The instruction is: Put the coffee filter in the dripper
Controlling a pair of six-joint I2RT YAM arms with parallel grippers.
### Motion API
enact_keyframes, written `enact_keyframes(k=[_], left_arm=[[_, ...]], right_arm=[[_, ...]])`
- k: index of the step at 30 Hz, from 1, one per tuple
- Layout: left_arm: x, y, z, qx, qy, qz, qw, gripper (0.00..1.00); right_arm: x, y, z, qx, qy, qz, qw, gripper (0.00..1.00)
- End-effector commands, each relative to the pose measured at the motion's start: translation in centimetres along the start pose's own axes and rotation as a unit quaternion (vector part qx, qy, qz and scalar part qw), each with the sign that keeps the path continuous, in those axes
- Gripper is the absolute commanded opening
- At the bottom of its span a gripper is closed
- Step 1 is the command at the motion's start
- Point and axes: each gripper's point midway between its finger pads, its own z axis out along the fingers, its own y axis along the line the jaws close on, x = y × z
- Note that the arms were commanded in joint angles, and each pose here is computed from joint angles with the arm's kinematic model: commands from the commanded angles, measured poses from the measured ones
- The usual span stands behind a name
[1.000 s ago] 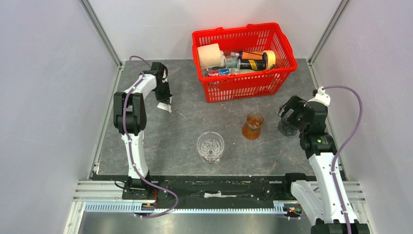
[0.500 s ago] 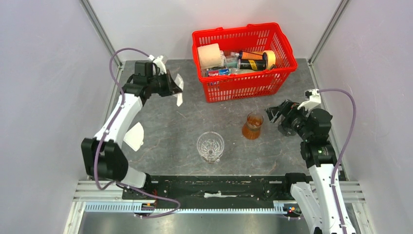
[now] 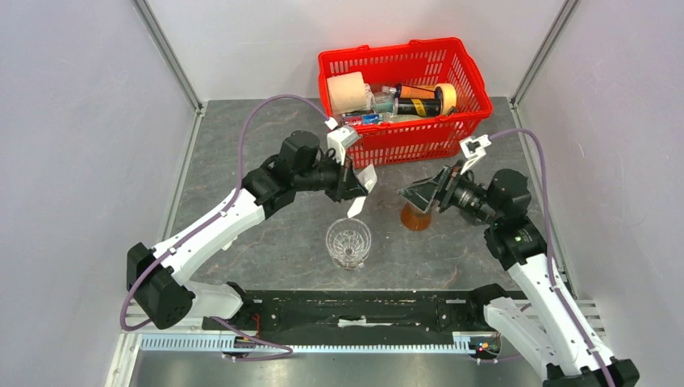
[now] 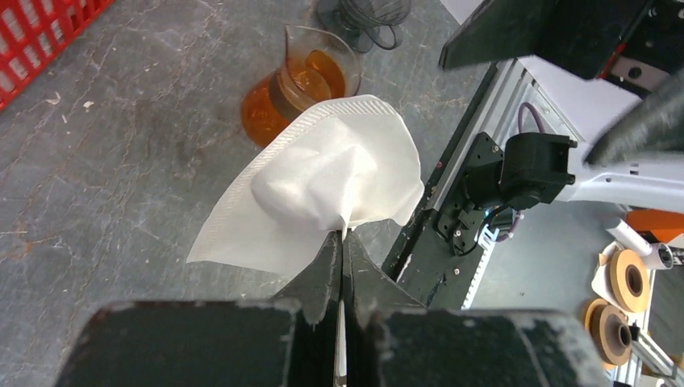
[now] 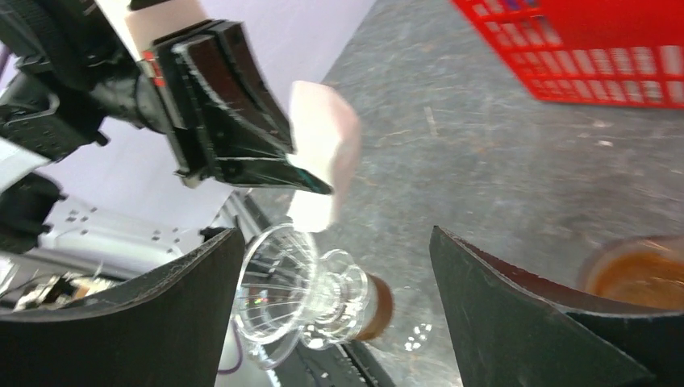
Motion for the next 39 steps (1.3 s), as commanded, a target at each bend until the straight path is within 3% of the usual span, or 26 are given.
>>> enact_keyframes(k=[1, 8, 17, 27, 29, 34, 36, 37, 39], left_arm=[[-3.8, -2.4, 0.0, 0.004, -0.058, 0.025, 0.998, 0.02], [-4.0, -3.5, 2.0, 0.010, -0.048, 0.004, 0.999, 0.02], [-4.1, -3.7, 2.4, -0.006, -0.052, -0.003, 0.999, 0.02], [-4.0, -3.8, 2.3, -0.005, -0.052, 0.002, 0.999, 0.03], [-3.7, -4.0, 1.9, -0.002, -0.049, 0.007, 0.999, 0.11], [-3.3, -3.6, -0.9, -0.025, -0.066, 0.050, 0.996, 0.67], [-3.5, -2.5, -2.6, -0.064, -0.082, 0.066, 0.992, 0.84], [-3.6, -1.9, -3.5, -0.082, -0.092, 0.075, 0.990, 0.91], [-4.1, -1.3, -4.8, -0.094, -0.107, 0.098, 0.985, 0.92]], right_arm=[[-1.4, 4.3, 1.4, -0.061, -0.017, -0.041, 0.997, 0.89], [-2.4, 4.2, 4.2, -0.030, -0.029, -0.057, 0.998, 0.66], [-2.6, 1.9, 5.7, 0.060, -0.050, -0.067, 0.995, 0.62], [-1.7, 1.9, 6.3, 0.072, -0.032, -0.077, 0.994, 0.18], [-1.8, 1.8, 6.1, 0.079, -0.031, -0.076, 0.994, 0.10], [-1.4, 2.1, 4.9, 0.084, -0.010, -0.080, 0.993, 0.07], [-0.9, 2.3, 4.4, 0.084, 0.006, -0.079, 0.993, 0.06], [-0.7, 2.5, 4.2, 0.081, 0.015, -0.080, 0.993, 0.06], [-0.3, 3.4, 3.7, 0.060, 0.031, -0.084, 0.994, 0.06]])
